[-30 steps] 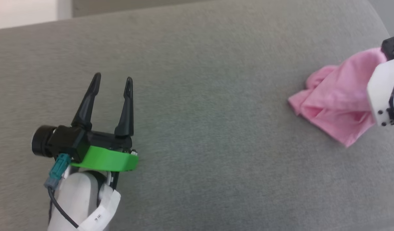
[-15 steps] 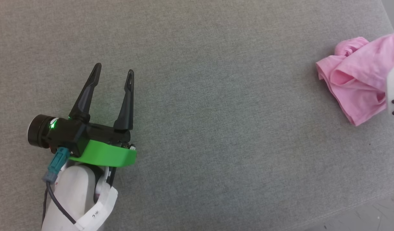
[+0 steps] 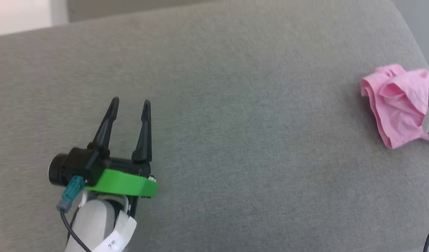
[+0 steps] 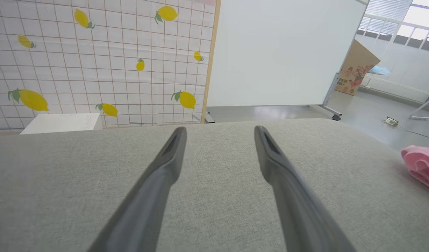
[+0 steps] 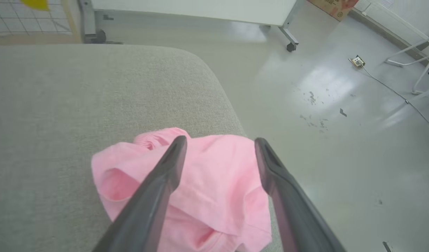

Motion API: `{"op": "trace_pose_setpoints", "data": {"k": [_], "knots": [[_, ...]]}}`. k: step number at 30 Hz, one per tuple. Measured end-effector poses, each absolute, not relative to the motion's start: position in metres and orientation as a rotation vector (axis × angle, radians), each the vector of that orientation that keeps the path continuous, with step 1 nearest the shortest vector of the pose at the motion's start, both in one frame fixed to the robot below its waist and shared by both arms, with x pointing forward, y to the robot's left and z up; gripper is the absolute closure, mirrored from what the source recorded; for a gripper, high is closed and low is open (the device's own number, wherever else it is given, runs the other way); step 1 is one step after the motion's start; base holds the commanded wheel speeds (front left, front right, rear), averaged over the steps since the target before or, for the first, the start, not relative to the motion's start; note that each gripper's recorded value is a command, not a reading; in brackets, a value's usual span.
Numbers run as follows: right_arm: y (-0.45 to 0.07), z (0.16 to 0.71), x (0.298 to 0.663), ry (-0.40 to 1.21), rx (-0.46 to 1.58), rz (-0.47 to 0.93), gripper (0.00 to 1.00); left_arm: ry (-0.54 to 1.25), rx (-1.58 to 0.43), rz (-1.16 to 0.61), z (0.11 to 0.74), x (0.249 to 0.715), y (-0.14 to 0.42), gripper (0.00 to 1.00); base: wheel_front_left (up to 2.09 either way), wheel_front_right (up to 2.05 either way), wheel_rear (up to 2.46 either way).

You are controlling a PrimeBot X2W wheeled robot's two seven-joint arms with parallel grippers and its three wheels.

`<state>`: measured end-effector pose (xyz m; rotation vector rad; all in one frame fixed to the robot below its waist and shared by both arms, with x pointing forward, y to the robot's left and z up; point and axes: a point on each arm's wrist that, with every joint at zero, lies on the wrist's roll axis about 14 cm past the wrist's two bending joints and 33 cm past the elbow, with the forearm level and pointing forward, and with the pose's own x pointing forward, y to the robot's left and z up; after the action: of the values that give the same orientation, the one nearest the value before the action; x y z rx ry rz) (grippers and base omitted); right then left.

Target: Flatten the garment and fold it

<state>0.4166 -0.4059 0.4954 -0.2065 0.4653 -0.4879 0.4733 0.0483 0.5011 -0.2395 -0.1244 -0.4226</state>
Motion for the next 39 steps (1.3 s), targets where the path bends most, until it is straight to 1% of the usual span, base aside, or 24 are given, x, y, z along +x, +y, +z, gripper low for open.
{"op": "trace_pose_setpoints", "data": {"k": [5, 9, 10, 11, 15, 20, 24, 33, 39], "knots": [[-0.353, 0.518, 0.424, 0.262, -0.121, -0.352, 0.00, -0.137, -0.245, -0.354, 0.515, 0.454, 0.072, 0.00, 0.00, 0.00, 0.00], [-0.317, 0.538, 0.425, 0.109, -0.095, -0.249, 0.00, -0.149, -0.236, -0.299, 0.524, 0.442, 0.093, 0.00, 0.00, 0.00, 0.00], [-0.308, 0.543, 0.424, 0.068, -0.088, -0.224, 0.00, -0.153, -0.235, -0.283, 0.526, 0.438, 0.098, 0.00, 0.00, 0.00, 0.00], [-0.283, 0.553, 0.419, -0.030, -0.065, -0.166, 0.00, -0.160, -0.224, -0.246, 0.530, 0.428, 0.112, 0.00, 0.00, 0.00, 0.00], [-0.254, 0.561, 0.407, -0.132, -0.038, -0.107, 0.00, -0.176, -0.210, -0.199, 0.538, 0.414, 0.128, 0.00, 0.00, 0.00, 0.00], [-0.220, 0.559, 0.395, -0.181, -0.048, -0.027, 0.00, -0.188, -0.204, -0.158, 0.544, 0.398, 0.141, 0.00, 0.00, 0.00, 0.00], [-0.205, 0.556, 0.388, -0.198, -0.057, 0.008, 0.00, -0.189, -0.200, -0.148, 0.545, 0.389, 0.144, 0.00, 0.00, 0.00, 0.00], [-0.206, 0.539, 0.368, -0.165, -0.012, 0.001, 0.00, -0.176, -0.196, -0.120, 0.540, 0.377, 0.151, 0.00, 0.00, 0.00, 0.00], [-0.210, 0.531, 0.363, -0.146, 0.008, -0.012, 0.00, -0.157, -0.196, -0.116, 0.534, 0.375, 0.151, 0.00, 0.00, 0.00, 0.00]]}}
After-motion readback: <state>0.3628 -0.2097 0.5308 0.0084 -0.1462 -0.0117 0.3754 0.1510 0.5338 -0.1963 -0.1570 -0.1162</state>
